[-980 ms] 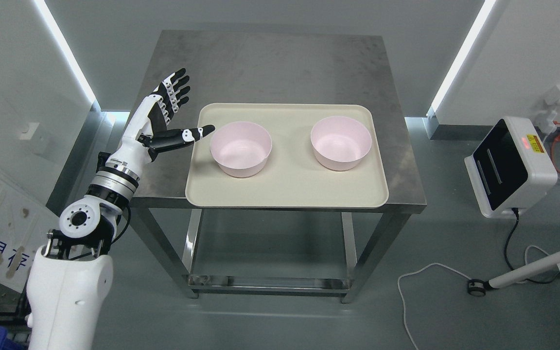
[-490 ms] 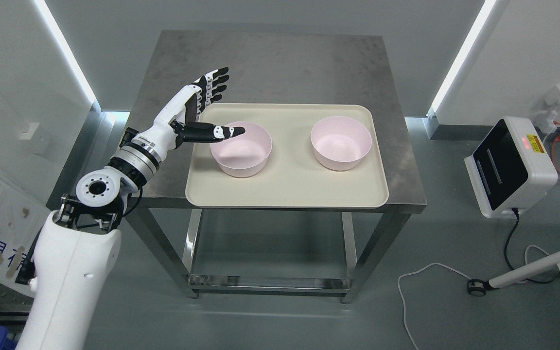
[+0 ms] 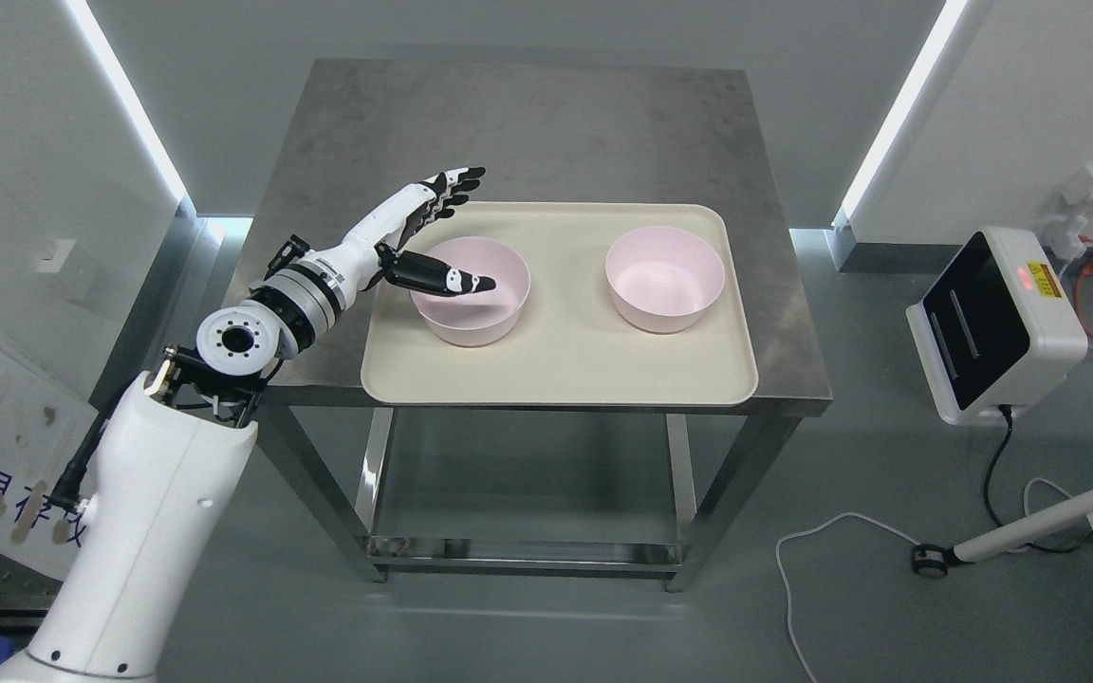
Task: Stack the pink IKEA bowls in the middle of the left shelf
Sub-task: 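Reach the left hand toward the pink bowl nearer the left arm, then grasp the rim of the nearer pink bowl with the left hand and lift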
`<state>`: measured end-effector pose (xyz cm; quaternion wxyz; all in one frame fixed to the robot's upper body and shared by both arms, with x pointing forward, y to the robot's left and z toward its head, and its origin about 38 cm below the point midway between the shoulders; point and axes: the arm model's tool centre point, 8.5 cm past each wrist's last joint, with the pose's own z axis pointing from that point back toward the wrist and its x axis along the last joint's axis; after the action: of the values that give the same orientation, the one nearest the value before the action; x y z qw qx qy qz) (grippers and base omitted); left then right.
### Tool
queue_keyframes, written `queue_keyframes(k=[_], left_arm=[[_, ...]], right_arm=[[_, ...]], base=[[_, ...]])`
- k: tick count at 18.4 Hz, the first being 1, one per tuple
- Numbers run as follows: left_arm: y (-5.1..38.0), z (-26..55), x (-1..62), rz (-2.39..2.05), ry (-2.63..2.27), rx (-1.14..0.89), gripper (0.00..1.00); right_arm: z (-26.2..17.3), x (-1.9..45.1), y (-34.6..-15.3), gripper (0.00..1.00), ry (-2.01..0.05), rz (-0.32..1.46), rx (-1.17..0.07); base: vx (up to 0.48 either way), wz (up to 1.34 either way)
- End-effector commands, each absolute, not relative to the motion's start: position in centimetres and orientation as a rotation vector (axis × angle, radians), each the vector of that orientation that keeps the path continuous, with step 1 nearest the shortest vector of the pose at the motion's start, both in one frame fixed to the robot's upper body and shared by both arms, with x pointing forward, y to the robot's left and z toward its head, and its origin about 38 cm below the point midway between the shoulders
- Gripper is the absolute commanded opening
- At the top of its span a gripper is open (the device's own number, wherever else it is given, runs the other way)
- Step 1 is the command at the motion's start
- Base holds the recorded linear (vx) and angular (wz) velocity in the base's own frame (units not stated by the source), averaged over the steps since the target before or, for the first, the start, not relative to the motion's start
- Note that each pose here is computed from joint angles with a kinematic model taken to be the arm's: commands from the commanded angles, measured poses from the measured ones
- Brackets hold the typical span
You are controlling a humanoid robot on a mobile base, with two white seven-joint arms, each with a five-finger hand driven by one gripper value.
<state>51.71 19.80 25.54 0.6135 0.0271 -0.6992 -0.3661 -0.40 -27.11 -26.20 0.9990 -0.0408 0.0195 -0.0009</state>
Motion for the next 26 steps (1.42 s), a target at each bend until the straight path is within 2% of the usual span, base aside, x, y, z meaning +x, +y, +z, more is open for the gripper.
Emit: queue_keyframes(k=[1, 5, 11, 15, 26], left_arm=[[21.5, 24.4, 53.6, -0.772, -1.544, 0.096, 0.92], [21.9, 23.3, 53.6, -0.783, -1.506, 0.105, 0.91], [22.1, 23.4, 53.6, -0.794, -1.5, 0.095, 0.81], [21.6, 23.8, 53.6, -0.795, -1.515, 0.082, 0.69], [21.1, 23.4, 53.4, -0.864, -1.517, 0.09, 0.52]], right_arm=[[-26.1, -1.1, -28.2, 1.0, 0.03, -0.012, -0.099], [-26.1, -1.1, -28.3, 1.0, 0.03, -0.013, -0.099], [-26.1, -1.1, -28.3, 1.0, 0.03, -0.013, -0.099], [-26.1, -1.1, -28.2, 1.0, 0.029, -0.012, -0.099], [-26.1, -1.1, -28.2, 1.0, 0.029, -0.012, -0.099]], base=[[0.0, 0.0], [0.0, 0.0], [0.0, 0.0], [0.0, 0.0], [0.0, 0.0]])
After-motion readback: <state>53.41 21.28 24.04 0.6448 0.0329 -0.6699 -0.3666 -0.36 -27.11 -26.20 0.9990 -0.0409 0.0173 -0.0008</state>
